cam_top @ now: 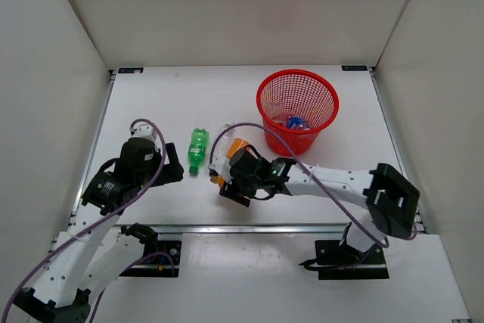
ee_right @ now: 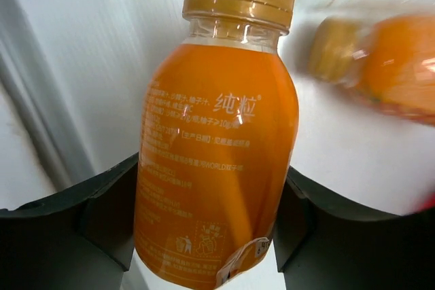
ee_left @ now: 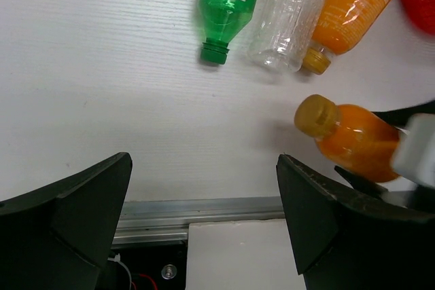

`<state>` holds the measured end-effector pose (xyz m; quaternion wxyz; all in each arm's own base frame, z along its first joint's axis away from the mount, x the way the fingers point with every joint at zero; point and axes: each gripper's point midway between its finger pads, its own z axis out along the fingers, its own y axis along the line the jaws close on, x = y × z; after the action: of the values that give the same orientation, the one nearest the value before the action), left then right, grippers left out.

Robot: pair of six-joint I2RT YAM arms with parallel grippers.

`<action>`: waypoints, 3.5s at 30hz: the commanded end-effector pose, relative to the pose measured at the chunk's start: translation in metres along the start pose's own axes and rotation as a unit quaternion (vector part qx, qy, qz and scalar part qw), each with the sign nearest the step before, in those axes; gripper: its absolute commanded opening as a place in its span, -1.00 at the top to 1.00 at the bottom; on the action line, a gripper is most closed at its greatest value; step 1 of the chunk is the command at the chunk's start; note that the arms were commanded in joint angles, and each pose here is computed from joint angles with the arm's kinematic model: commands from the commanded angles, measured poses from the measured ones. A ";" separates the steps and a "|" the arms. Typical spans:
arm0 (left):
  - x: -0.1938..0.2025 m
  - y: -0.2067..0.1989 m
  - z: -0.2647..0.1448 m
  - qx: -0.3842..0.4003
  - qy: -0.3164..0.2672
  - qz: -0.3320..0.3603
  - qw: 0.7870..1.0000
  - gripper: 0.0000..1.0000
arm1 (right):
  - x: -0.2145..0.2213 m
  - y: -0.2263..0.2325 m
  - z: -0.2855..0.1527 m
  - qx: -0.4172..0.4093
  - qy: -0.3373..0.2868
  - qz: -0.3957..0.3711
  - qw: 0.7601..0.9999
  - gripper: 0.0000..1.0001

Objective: Put the plastic bottles in the bin

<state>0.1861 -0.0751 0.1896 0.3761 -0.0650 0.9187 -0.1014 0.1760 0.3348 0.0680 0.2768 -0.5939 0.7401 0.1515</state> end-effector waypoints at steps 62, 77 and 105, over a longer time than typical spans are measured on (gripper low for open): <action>0.018 -0.196 0.223 0.117 0.074 0.265 0.954 -0.97 | 0.224 -0.168 -0.289 0.422 -0.129 0.628 0.641 -0.99; -0.070 -0.199 0.097 0.155 -0.041 0.180 0.971 -0.37 | 0.239 -0.148 -0.257 0.404 -0.132 0.664 0.616 -0.99; -0.199 -0.351 0.031 0.310 -0.188 0.161 0.918 -0.98 | 0.186 -0.173 -0.333 0.465 -0.136 0.544 0.685 -0.98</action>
<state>0.3925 -0.4246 0.2862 0.4946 0.2104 0.8008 -0.2642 0.2315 -0.0321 0.1899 0.4262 0.1719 0.8880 0.0190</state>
